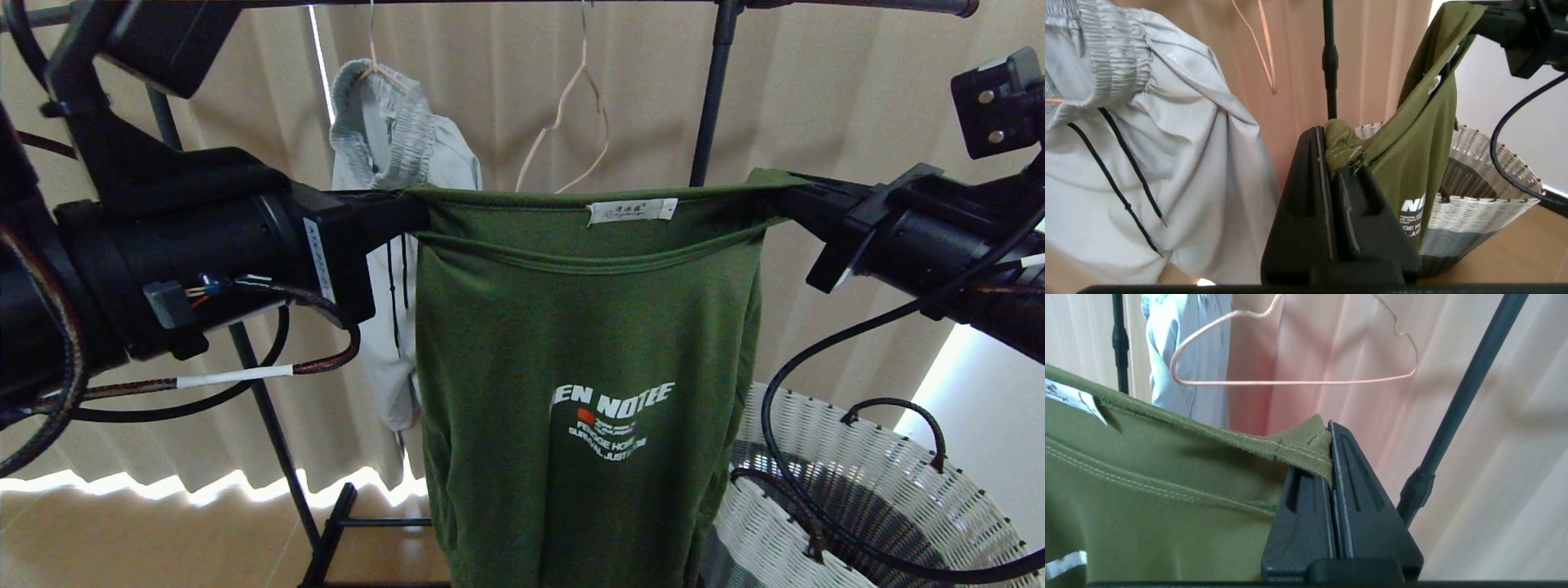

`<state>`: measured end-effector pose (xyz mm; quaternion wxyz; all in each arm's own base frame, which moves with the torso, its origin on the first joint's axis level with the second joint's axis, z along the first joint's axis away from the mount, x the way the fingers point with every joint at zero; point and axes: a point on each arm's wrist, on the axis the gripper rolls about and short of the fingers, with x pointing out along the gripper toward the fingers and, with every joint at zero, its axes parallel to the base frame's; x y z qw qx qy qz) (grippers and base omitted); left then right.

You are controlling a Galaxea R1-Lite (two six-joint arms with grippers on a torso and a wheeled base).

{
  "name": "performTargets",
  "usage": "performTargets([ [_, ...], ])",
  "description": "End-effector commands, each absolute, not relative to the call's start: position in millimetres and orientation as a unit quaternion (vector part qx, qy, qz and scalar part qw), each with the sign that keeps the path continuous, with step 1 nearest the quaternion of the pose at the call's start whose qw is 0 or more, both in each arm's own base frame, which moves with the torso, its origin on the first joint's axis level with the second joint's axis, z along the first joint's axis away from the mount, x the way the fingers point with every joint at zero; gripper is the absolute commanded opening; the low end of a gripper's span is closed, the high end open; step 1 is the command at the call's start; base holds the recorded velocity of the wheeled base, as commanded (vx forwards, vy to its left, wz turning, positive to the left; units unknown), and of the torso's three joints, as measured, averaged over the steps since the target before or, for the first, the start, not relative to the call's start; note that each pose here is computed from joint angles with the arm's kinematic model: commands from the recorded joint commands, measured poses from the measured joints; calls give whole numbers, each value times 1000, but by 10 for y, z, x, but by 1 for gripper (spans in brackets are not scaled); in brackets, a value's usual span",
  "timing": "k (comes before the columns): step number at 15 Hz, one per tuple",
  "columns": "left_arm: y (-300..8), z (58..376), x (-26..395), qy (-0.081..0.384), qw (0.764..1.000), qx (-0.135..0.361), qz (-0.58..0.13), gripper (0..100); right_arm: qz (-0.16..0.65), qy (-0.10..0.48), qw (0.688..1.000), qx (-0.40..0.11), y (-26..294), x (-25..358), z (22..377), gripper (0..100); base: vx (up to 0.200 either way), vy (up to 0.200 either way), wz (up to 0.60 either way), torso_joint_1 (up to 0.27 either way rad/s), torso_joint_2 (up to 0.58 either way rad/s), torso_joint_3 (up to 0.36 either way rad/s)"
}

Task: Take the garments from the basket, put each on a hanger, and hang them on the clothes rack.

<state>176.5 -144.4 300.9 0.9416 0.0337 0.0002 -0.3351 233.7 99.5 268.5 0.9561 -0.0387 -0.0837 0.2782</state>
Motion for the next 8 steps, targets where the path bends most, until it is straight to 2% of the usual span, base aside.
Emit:
performTargets([
  [1, -1447, 3035, 1775, -7, 942, 31, -334, 0, 278, -87, 956, -38, 997, 2338, 2698, 0, 0, 0, 0, 0, 0, 0],
  [5, -1442, 3099, 1770, -22, 942, 26, -333, 0, 279, -100, 954, -36, 997, 2335, 2776, 0, 0, 0, 0, 0, 0, 0],
  [6, -1440, 3098, 1766, -22, 942, 26, -333, 0, 279, -98, 955, -36, 996, 2335, 2763, 100, 0, 0, 0, 0, 0, 0],
  [8, -1435, 3071, 1772, -18, 943, 27, -331, 0, 278, -89, 956, -37, 992, 2327, 2714, 100, 0, 0, 0, 0, 0, 0],
])
